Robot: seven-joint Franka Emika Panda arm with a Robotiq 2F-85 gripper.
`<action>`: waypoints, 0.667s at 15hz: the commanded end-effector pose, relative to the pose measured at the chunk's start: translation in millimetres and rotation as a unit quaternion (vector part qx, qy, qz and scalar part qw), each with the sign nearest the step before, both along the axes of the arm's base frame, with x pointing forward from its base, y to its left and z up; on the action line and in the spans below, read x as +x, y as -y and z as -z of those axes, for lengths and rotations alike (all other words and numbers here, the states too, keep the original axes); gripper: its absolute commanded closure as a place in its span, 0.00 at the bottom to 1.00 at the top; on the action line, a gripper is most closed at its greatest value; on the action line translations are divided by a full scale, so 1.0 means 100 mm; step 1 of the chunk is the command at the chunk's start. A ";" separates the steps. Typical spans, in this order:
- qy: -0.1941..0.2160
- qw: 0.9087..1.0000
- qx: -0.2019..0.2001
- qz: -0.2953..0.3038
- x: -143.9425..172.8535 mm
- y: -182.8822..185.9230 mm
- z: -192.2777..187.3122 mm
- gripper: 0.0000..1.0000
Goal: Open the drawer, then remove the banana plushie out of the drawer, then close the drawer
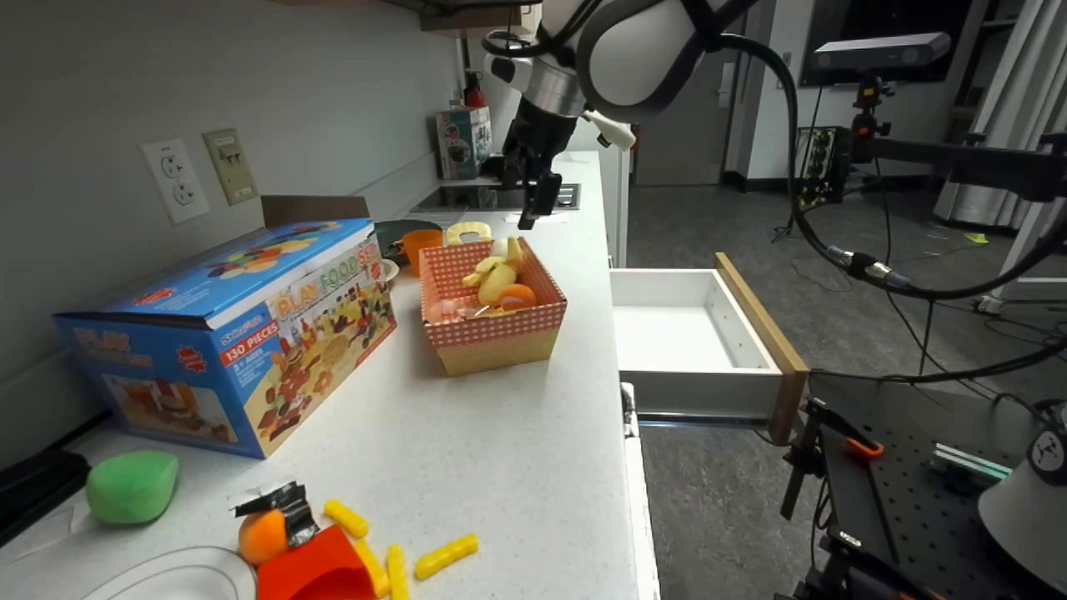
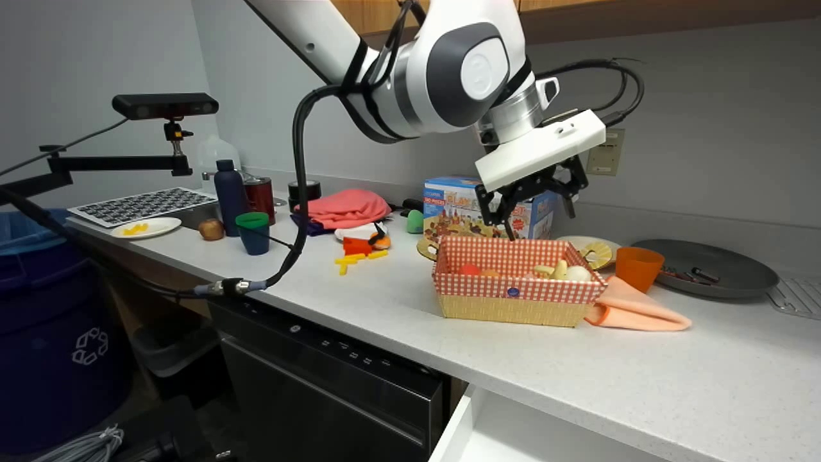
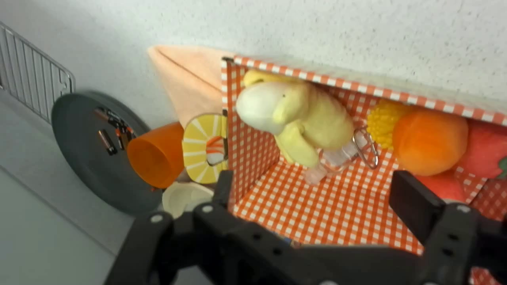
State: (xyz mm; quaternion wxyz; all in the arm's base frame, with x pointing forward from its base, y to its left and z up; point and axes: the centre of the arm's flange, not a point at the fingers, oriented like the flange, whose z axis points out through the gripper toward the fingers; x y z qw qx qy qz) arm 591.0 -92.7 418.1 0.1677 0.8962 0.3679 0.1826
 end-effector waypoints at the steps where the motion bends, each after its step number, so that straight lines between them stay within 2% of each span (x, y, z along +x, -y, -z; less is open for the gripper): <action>1: -0.037 0.998 -0.019 0.051 -0.07 0.01 -0.12 0.00; 5: -0.078 0.990 -0.017 0.117 -0.14 0.01 -0.13 0.00; 10: -0.132 0.971 0.024 0.198 -0.22 -0.11 -0.12 0.00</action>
